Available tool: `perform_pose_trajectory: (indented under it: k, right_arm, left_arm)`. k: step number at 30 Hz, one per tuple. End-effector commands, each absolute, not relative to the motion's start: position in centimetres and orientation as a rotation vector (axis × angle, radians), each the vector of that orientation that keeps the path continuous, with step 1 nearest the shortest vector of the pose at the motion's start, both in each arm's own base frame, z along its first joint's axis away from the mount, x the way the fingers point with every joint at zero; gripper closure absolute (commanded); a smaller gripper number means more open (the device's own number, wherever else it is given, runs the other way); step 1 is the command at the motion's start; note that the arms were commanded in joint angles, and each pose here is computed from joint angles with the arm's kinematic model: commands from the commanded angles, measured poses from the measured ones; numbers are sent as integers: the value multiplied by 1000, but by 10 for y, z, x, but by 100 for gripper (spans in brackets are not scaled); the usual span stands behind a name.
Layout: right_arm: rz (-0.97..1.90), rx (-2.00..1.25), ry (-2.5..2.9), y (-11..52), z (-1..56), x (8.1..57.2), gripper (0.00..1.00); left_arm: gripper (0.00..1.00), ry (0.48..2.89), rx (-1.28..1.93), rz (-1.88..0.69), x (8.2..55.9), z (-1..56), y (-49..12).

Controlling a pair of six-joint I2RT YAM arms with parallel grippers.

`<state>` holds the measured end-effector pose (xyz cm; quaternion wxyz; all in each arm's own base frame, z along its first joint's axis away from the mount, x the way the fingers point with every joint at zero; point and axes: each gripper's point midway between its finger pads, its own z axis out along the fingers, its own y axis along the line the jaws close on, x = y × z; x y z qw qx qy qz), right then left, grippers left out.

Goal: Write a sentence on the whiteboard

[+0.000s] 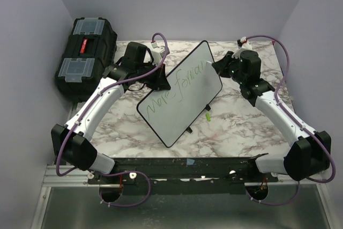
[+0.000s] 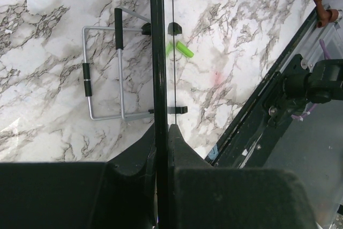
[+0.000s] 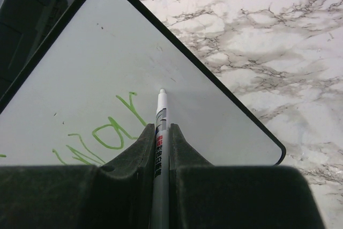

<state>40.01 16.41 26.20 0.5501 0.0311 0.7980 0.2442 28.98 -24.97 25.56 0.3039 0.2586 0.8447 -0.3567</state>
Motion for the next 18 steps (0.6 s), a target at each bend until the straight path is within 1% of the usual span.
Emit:
perform_pose_trajectory:
  k: [1,9,18]
  right_arm:
    - [585,40,1870,171,273,406,99]
    - [642,-19,1863,182,275,403,99]
    - [666,-50,1904,186,261,396,99]
  left_arm:
    - [100,2265,809,-858,285,227,-248]
    - [100,2264,811,-859,285,228,-248]
    - [100,2263,811,-860,285,228,-248]
